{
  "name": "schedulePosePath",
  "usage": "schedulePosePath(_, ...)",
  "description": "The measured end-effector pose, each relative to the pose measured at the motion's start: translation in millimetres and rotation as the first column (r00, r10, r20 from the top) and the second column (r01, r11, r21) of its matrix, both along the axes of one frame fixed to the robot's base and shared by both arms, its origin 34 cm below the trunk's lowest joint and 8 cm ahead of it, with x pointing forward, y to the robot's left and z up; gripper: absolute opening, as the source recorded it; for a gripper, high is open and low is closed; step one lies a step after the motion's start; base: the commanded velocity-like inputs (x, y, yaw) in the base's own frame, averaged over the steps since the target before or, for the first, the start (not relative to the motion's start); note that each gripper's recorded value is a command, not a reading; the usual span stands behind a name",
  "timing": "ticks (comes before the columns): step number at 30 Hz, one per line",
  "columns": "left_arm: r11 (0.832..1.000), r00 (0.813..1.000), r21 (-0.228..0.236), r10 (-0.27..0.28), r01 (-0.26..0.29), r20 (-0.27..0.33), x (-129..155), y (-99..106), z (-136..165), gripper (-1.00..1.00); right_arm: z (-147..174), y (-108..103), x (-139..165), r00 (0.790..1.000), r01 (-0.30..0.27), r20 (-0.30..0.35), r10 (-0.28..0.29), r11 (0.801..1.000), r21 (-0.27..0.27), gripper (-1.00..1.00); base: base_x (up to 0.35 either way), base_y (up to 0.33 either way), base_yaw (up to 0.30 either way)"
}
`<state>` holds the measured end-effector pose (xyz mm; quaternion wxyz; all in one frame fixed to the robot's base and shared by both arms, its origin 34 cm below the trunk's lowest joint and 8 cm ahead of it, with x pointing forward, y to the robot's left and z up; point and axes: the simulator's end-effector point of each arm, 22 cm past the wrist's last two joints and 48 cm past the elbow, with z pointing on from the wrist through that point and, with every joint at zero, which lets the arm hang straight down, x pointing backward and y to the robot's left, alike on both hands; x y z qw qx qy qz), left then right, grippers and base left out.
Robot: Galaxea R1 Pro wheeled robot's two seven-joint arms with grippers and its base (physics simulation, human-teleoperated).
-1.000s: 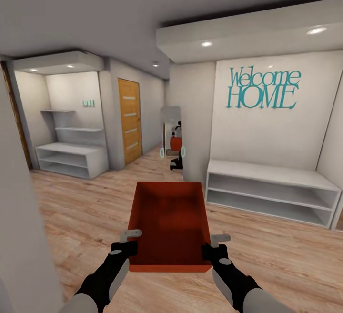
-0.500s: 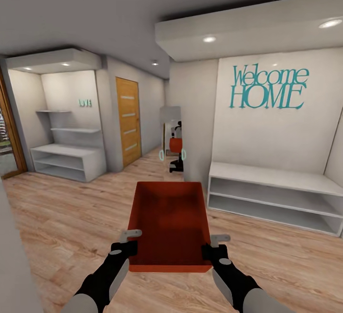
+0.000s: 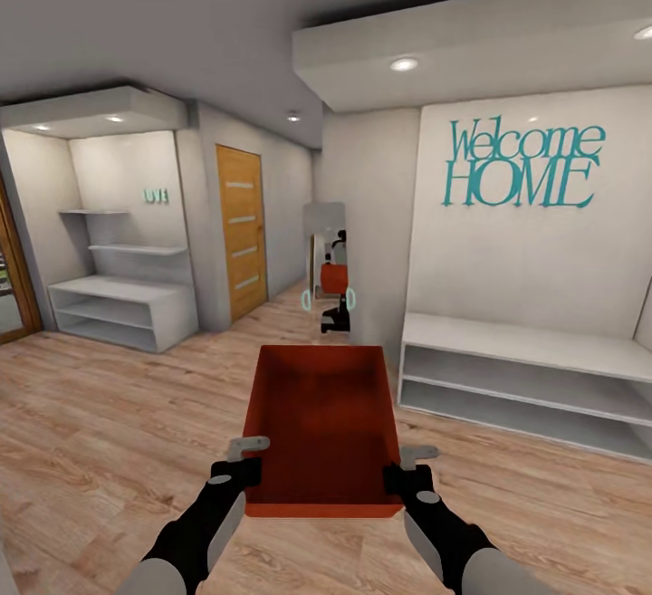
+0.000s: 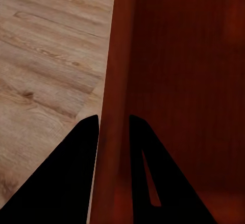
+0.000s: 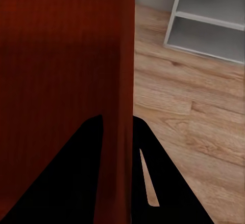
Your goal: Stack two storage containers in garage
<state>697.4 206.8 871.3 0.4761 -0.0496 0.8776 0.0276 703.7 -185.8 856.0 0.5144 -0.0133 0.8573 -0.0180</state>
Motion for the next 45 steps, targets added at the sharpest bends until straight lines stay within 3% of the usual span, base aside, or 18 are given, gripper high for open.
schedulePosePath(24,1.0,1.0,0.0,0.0,0.0,0.0,0.0,0.2,0.0,-1.0,0.1,0.2,0.0,1.0,0.0,0.0,0.0,1.0,0.0,-1.0,0.326,0.0,0.254)
schedulePosePath(45,1.0,1.0,0.0,0.0,0.0,0.0,0.0,-0.1,0.0,-1.0,-0.1,-0.1,0.0,1.0,0.0,0.0,0.0,1.0,0.0,-1.0,0.326,0.0,0.019)
